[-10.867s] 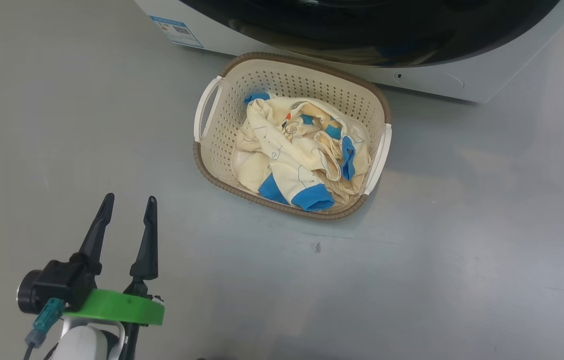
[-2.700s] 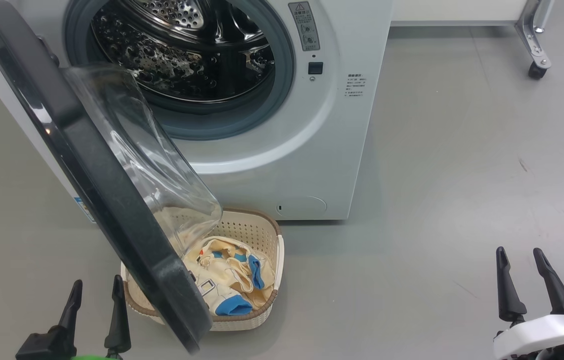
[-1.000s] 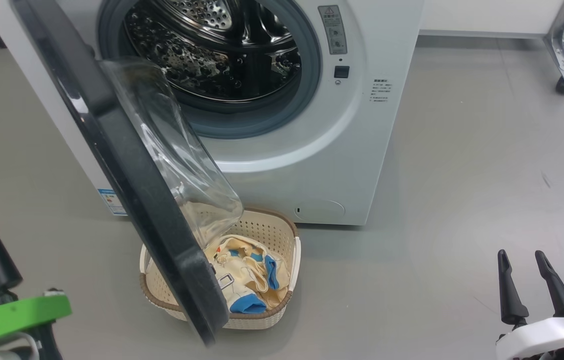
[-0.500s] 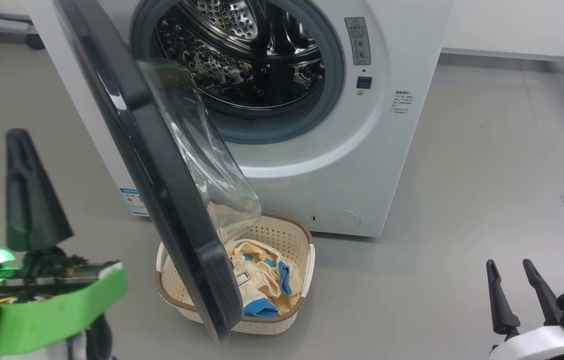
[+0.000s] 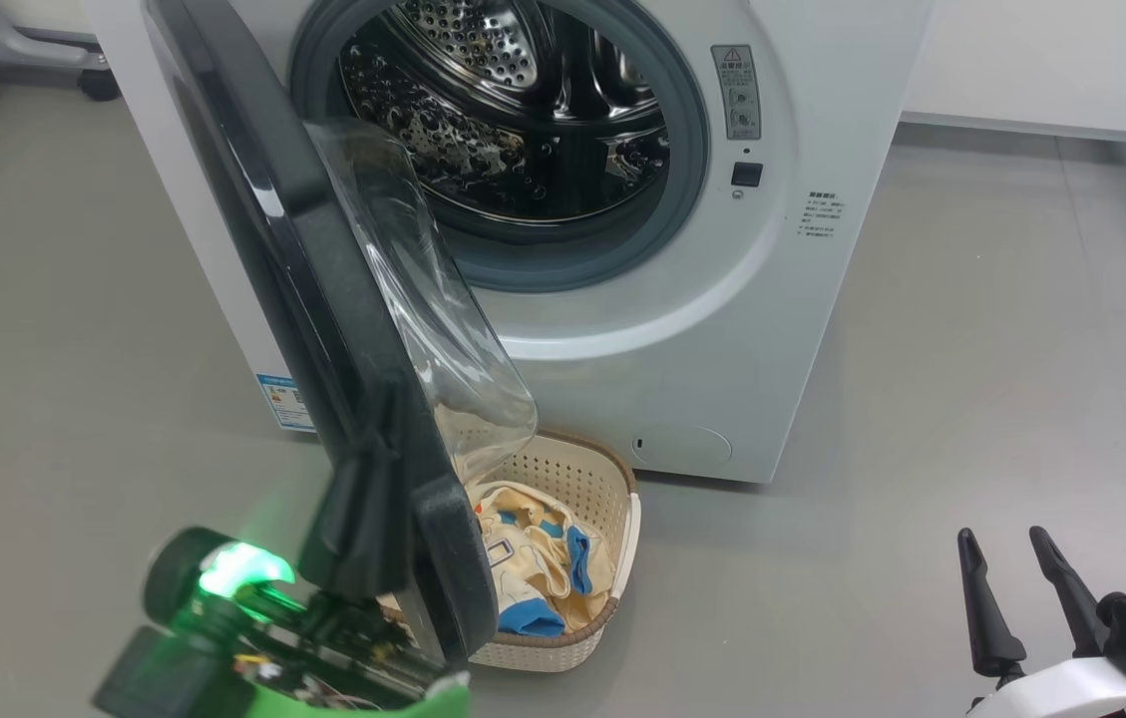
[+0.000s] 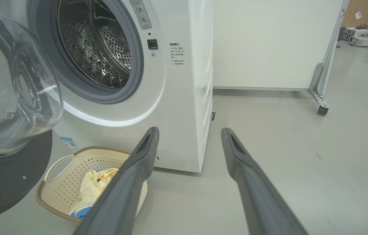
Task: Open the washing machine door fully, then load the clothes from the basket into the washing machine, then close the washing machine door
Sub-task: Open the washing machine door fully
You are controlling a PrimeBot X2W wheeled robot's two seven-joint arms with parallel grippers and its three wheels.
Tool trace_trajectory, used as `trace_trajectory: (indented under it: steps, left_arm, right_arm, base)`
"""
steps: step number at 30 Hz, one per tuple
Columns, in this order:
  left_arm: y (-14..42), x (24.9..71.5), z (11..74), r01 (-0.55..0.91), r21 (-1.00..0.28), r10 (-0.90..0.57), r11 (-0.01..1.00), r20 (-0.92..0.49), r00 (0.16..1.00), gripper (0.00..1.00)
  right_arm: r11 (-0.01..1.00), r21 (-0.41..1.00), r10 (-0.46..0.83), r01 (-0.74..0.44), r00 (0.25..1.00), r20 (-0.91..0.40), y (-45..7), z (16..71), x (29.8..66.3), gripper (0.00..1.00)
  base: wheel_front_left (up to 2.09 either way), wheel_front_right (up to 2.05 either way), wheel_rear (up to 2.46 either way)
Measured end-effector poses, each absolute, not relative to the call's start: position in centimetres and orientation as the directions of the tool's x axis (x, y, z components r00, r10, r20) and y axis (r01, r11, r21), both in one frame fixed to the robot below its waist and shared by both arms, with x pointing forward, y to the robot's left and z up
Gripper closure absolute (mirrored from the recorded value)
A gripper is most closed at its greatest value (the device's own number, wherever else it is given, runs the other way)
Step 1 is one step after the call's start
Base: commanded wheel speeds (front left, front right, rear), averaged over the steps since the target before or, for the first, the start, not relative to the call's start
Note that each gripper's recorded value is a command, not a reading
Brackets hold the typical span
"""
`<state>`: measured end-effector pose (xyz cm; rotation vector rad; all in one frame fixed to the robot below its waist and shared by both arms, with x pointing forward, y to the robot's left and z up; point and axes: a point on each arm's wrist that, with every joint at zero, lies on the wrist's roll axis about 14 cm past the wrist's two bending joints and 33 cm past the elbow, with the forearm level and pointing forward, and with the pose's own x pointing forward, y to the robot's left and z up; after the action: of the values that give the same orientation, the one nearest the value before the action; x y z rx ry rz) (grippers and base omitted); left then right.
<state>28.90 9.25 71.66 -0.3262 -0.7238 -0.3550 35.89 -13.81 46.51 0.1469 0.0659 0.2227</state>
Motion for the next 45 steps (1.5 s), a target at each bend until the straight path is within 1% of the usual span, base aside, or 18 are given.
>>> trace_trajectory:
  steps: [2, 8, 15, 20, 27, 36, 45]
  left_arm:
    - [8.2, 28.9, 70.4, 0.449, -0.177, -0.237, 0.876, 0.653, 0.719, 1.00]
    - [5.8, 28.7, 68.9, 0.514, -0.170, -0.325, 0.841, 0.600, 0.731, 1.00]
    - [3.7, 28.7, 65.7, 0.549, -0.189, -0.405, 0.814, 0.493, 0.770, 1.00]
    - [2.8, 28.8, 63.9, 0.563, -0.173, -0.453, 0.808, 0.428, 0.782, 1.00]
    - [2.7, 29.5, 61.6, 0.540, -0.177, -0.461, 0.823, 0.347, 0.817, 1.00]
    - [4.4, 30.7, 59.5, 0.454, -0.174, -0.401, 0.874, 0.272, 0.875, 1.00]
    - [5.1, 31.0, 58.6, 0.408, -0.176, -0.362, 0.896, 0.243, 0.900, 1.00]
  right_arm:
    - [0.964, 0.152, 0.226, -0.216, 0.973, -0.049, -13.8, 46.5, 35.9, 0.00]
    - [0.964, 0.153, 0.226, -0.216, 0.972, -0.056, -13.8, 46.3, 35.9, 0.00]
    - [0.964, 0.156, 0.229, -0.217, 0.971, -0.066, -13.6, 46.0, 36.0, 0.00]
    - [0.963, 0.163, 0.230, -0.215, 0.970, -0.074, -13.6, 45.7, 36.0, 0.00]
    - [0.962, 0.165, 0.234, -0.218, 0.968, -0.087, -13.4, 45.3, 36.2, 0.00]
    - [0.959, 0.168, 0.245, -0.227, 0.965, -0.097, -13.1, 44.9, 36.5, 0.00]
    - [0.956, 0.169, 0.258, -0.240, 0.961, -0.095, -12.6, 44.9, 36.8, 0.00]
  base:
    - [0.00, 0.00, 0.00]
    - [0.00, 0.00, 0.00]
    - [0.00, 0.00, 0.00]
    - [0.00, 0.00, 0.00]
    - [0.00, 0.00, 0.00]
    - [0.00, 0.00, 0.00]
    - [0.00, 0.00, 0.00]
